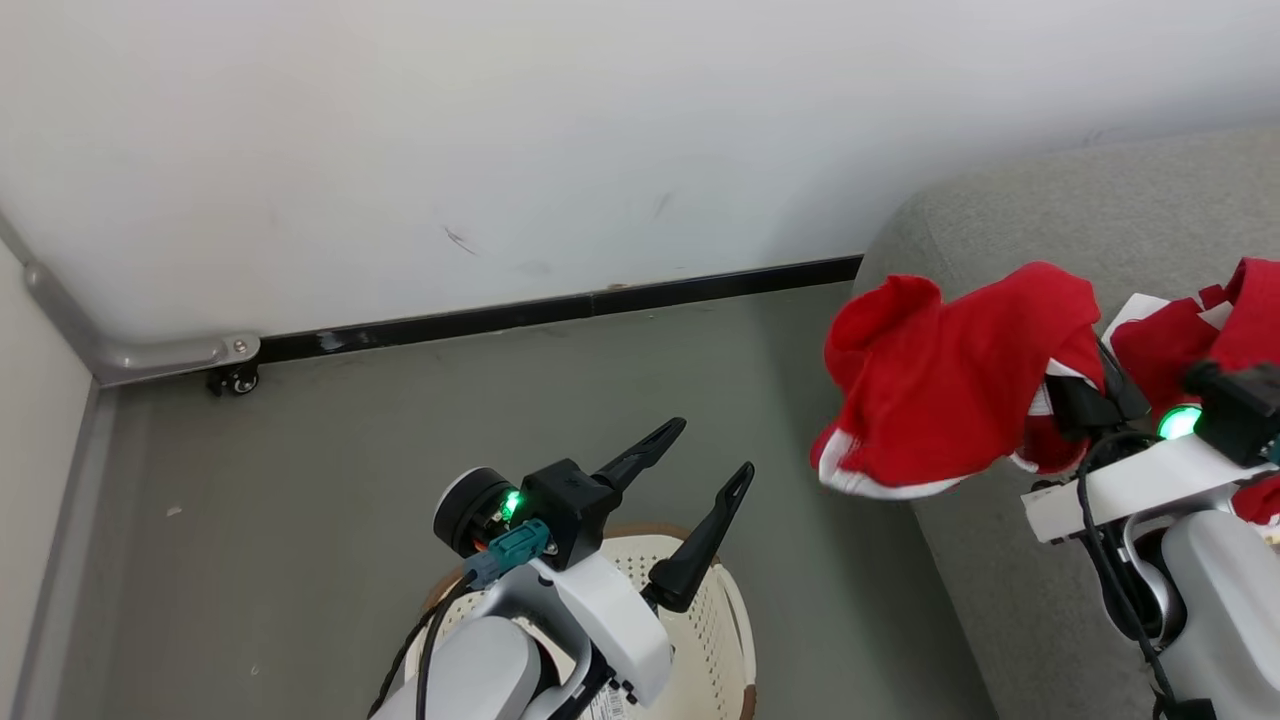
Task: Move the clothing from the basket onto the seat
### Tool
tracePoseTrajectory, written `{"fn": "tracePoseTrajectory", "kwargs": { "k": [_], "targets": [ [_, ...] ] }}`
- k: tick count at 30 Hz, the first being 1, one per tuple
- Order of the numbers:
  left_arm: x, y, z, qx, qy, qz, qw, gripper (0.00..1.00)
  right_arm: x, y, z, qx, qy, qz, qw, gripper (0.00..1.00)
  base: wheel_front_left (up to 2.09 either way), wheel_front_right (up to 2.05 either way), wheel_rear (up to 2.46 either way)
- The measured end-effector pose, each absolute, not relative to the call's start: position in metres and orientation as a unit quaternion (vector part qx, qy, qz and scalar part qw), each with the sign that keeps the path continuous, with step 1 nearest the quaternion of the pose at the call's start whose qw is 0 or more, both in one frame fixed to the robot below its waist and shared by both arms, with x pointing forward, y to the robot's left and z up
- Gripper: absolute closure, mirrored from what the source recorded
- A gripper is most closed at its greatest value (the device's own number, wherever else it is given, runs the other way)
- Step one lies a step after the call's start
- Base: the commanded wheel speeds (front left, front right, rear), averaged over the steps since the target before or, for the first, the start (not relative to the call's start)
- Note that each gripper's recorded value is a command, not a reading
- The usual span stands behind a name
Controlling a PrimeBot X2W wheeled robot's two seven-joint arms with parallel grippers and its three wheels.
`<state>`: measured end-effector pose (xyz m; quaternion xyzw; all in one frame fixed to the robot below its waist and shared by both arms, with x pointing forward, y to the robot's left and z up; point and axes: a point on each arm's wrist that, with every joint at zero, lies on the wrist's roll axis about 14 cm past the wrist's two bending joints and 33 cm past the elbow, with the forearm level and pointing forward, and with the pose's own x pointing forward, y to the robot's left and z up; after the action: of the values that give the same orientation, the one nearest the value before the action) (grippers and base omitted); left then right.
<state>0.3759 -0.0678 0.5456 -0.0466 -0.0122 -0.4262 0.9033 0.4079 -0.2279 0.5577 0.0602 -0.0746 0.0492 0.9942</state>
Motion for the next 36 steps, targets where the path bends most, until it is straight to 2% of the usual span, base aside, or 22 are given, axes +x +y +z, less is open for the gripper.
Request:
{"fn": "tracePoseTrajectory", "kwargs": {
  "k": [36],
  "targets": [
    [0.334,-0.143,0.537,-0.055,0.002,-0.540,0.840,0.00,0.312,-0.329,0.558,0.040,-0.097,-0.113,0.988,1.00,0.00,0.00,0.00]
  ]
}}
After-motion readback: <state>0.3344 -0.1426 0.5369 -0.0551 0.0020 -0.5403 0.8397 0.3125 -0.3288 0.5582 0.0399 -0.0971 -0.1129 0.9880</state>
